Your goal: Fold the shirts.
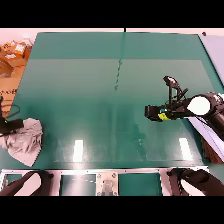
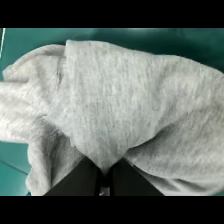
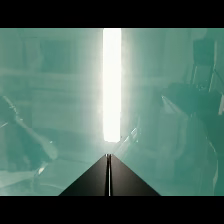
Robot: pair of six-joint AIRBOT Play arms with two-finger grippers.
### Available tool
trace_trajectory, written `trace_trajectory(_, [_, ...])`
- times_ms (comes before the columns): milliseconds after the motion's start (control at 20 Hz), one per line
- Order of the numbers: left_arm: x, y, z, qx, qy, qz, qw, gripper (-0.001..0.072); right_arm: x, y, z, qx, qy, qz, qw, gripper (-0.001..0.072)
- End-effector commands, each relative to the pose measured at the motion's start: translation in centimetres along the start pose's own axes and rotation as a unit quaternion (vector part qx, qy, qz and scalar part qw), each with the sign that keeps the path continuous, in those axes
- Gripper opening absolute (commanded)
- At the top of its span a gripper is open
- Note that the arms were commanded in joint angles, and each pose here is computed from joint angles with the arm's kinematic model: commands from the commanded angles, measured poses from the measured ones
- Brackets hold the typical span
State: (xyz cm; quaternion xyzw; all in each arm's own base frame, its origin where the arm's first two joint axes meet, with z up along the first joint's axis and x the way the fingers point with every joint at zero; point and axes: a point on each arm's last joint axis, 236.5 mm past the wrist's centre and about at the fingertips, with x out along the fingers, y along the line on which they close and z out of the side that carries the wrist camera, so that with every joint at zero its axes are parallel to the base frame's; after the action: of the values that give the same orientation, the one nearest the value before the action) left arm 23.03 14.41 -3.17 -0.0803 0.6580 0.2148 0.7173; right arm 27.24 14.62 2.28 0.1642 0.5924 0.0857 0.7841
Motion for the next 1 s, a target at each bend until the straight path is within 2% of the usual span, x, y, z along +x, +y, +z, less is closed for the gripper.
trace_trajectory(0, [-7.1,-4.8,3.3,0.000,-0.044,-0.111,0.993,0.0017,0.0,0.0,0.0,0.000,0.001,0.000,1.000,0.0012])
trace_trajectory(150, [-17.1,-12.0,5.3,0.073,-0.132,-0.200,0.968,0.0017,0.0,0.0,0.0,0.000,0.000,0.000,1.000,0.0012])
trace_trajectory(250, [-23.4,-17.9,4.3,0.140,-0.179,-0.254,0.940,0.0017,0.0,0.0,0.0,0.000,0.000,0.000,1.000,0.0012])
trace_trajectory(450, [-33.1,-30.0,-2.1,0.265,-0.244,-0.408,0.839,0.0017,0.0,0.0,0.0,0.000,-0.001,0.001,1.000,0.0012])
trace_trajectory(600, [-34.2,-34.8,-5.9,0.320,-0.241,-0.440,0.804,0.0019,0.0,0.1,0.0,0.000,-0.001,0.002,1.000,0.0012])
trace_trajectory(700, [-32.3,-36.9,-7.3,0.339,-0.217,-0.437,0.804,0.0020,0.0,0.1,0.0,0.001,0.000,0.002,1.000,0.0013])
trace_trajectory(750, [-30.7,-37.8,-7.7,0.345,-0.199,-0.431,0.810,0.0049,0.0,0.1,0.0,0.000,-0.001,0.002,1.000,0.0012])
trace_trajectory(800, [-29.0,-38.5,-8.2,0.350,-0.178,-0.424,0.816,0.0387,0.0,0.0,0.1,-0.005,-0.002,0.000,1.000,0.0012])
trace_trajectory(850, [-27.3,-39.1,-8.5,0.352,-0.156,-0.417,0.823,0.0668,-0.2,-0.2,0.4,-0.010,-0.005,0.000,1.000,0.0012])
trace_trajectory(950, [-24.4,-39.3,-8.9,0.368,-0.121,-0.389,0.835,0.0695,-1.2,-0.8,1.9,-0.008,-0.023,-0.001,1.000,0.0012])
